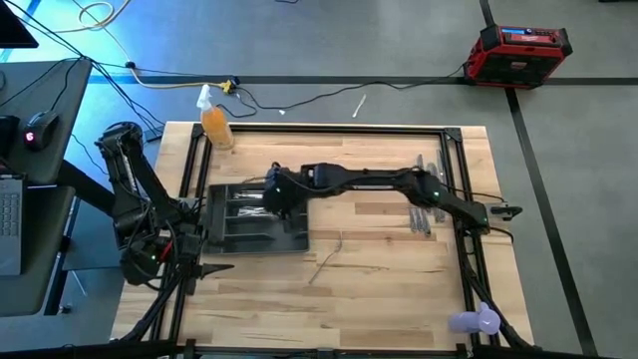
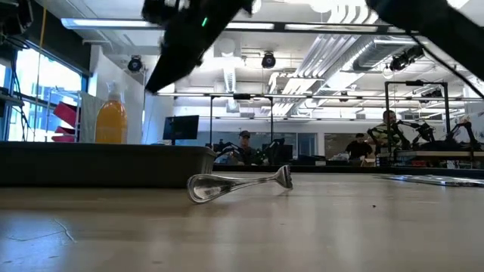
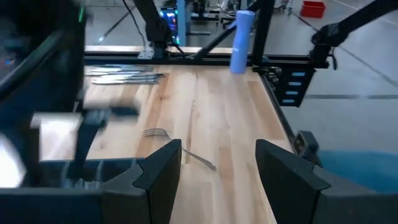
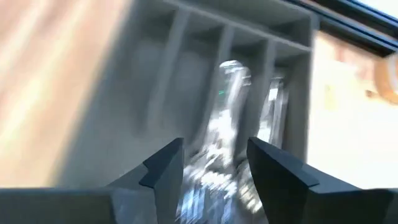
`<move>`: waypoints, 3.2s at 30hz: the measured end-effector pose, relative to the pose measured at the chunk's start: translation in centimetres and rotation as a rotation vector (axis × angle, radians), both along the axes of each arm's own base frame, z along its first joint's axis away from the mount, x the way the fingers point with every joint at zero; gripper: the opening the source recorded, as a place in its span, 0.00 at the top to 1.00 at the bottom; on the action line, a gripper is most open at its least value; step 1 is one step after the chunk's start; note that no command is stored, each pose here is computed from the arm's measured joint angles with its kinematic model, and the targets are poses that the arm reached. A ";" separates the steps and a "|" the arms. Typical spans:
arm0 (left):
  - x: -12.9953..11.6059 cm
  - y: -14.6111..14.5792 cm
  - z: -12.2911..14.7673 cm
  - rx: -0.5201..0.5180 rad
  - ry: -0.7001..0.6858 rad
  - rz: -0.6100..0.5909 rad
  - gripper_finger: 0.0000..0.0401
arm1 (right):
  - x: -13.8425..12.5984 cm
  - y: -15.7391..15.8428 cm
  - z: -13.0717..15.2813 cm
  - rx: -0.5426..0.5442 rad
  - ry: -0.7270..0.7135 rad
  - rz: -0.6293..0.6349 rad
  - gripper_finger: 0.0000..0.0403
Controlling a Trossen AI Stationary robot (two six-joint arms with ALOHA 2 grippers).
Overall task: Sort silverware
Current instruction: Put the silver fork into the black silverware tray
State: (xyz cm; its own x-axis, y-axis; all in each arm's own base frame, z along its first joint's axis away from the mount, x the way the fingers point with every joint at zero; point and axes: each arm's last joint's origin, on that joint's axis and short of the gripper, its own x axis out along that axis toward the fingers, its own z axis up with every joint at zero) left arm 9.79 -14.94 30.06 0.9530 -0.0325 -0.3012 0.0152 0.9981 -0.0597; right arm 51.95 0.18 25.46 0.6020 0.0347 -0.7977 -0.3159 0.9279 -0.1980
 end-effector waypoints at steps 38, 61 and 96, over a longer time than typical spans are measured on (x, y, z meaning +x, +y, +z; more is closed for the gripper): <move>-0.8 -0.3 -0.4 0.015 0.009 -0.018 0.54 | -10.7 10.7 -11.5 -0.399 0.567 -0.125 0.97; -0.8 -0.3 -0.5 0.017 0.016 -0.015 0.54 | -9.9 12.1 -11.5 -0.044 0.520 -0.240 0.43; -0.7 -0.5 -0.1 -0.016 -0.009 -0.015 0.54 | -0.4 0.8 -2.6 0.201 -0.112 -0.257 1.00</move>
State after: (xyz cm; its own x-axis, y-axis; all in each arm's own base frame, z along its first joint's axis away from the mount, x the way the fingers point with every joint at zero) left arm 9.10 -15.43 29.95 0.9549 -0.0519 -0.2922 0.0311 0.9967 -0.0755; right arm 51.56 0.95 22.84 0.6950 0.0200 -0.7187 -0.0532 0.9983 -0.0236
